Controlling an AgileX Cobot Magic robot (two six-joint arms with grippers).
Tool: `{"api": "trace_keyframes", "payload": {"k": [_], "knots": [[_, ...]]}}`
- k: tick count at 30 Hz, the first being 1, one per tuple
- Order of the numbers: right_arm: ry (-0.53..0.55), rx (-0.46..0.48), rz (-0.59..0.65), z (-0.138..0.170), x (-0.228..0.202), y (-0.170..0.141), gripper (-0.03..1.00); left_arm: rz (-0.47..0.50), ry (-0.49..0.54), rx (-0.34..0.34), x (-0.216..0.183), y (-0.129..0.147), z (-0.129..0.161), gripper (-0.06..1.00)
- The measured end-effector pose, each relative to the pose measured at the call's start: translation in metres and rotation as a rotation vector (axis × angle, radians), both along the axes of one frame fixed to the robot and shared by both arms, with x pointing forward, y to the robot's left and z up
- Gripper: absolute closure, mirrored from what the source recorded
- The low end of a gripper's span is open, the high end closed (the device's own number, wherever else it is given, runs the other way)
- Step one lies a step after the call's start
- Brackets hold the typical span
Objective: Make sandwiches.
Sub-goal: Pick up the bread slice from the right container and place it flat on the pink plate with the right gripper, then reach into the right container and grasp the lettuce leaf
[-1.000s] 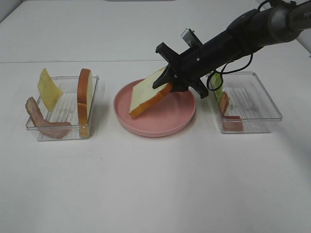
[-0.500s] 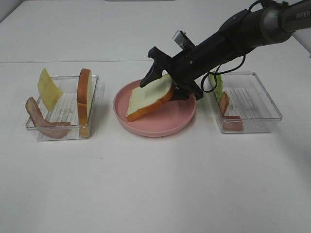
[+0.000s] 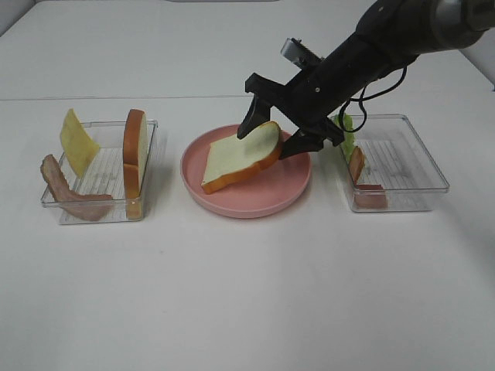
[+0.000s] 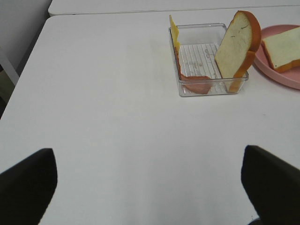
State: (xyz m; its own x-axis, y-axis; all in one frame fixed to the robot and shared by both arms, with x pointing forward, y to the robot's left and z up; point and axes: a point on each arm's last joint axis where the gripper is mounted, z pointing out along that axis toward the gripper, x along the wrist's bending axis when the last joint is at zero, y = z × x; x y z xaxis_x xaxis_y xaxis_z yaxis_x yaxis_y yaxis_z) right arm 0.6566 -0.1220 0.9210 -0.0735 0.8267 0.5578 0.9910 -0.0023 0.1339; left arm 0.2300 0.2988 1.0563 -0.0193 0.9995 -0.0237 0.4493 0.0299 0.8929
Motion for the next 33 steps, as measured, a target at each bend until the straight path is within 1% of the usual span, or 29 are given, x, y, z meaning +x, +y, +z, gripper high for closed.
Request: {"api": "trace_keyframes", "payload": {"k": [2,3,6,8,15,16,17,18,20,21,22,23,24,25,26,27,28,29,30,31,32,33], "knots": [[-0.007,-0.004,0.005,0.004,-0.001,-0.001,0.23,0.0,0.0,0.0,0.0,0.0,0.0,-0.05],[-0.021,-0.019,0.019,0.012,-0.002,-0.002,0.23,0.0,0.0,0.0,0.0,0.0,0.0,-0.05],[-0.025,-0.026,0.023,0.015,-0.003,-0.003,0.23,0.0,0.0,0.0,0.0,0.0,0.0,-0.05],[-0.061,-0.06,0.034,0.031,-0.006,-0.007,0.23,0.0,0.0,0.0,0.0,0.0,0.0,-0.05],[-0.083,-0.106,0.052,0.045,-0.01,-0.012,0.23,0.0,0.0,0.0,0.0,0.0,0.0,-0.05],[-0.1,-0.107,0.048,0.054,-0.011,-0.013,0.23,0.0,0.0,0.0,0.0,0.0,0.0,-0.05],[-0.1,-0.107,0.048,0.054,-0.011,-0.013,0.23,0.0,0.0,0.0,0.0,0.0,0.0,-0.05],[-0.126,-0.102,0.044,0.066,-0.013,-0.013,0.23,0.0,0.0,0.0,0.0,0.0,0.0,-0.05],[-0.139,-0.1,0.044,0.071,-0.015,-0.014,0.23,0.0,0.0,0.0,0.0,0.0,0.0,-0.05],[-0.17,-0.104,0.05,0.084,-0.016,-0.015,0.22,0.0,0.0,0.0,0.0,0.0,0.0,-0.05],[-0.17,-0.104,0.05,0.084,-0.016,-0.015,0.22,0.0,0.0,0.0,0.0,0.0,0.0,-0.05],[-0.185,-0.11,0.055,0.09,-0.017,-0.016,0.21,0.0,0.0,0.0,0.0,0.0,0.0,-0.05],[-0.211,-0.134,0.068,0.103,-0.016,-0.017,0.21,0.0,0.0,0.0,0.0,0.0,0.0,-0.05],[-0.211,-0.134,0.068,0.103,-0.016,-0.017,0.21,0.0,0.0,0.0,0.0,0.0,0.0,-0.05],[-0.218,-0.182,0.074,0.115,-0.014,-0.021,0.2,0.0,0.0,0.0,0.0,0.0,0.0,-0.05],[-0.218,-0.182,0.074,0.115,-0.014,-0.021,0.2,0.0,0.0,0.0,0.0,0.0,0.0,-0.05],[-0.222,-0.211,0.074,0.12,-0.013,-0.023,0.2,0.0,0.0,0.0,0.0,0.0,0.0,-0.05],[-0.219,-0.289,0.064,0.127,-0.01,-0.031,0.2,0.0,0.0,0.0,0.0,0.0,0.0,-0.05],[-0.219,-0.289,0.064,0.127,-0.01,-0.031,0.2,0.0,0.0,0.0,0.0,0.0,0.0,-0.05],[-0.223,-0.372,0.029,0.135,-0.005,-0.041,0.2,0.0,0.0,0.0,0.0,0.0,0.0,-0.05],[-0.229,-0.408,0.017,0.137,-0.003,-0.045,0.2,0.0,0.0,0.0,0.0,0.0,0.0,-0.05],[-0.229,-0.408,0.017,0.137,-0.003,-0.045,0.2,0.0,0.0,0.0,0.0,0.0,0.0,-0.05]]}}
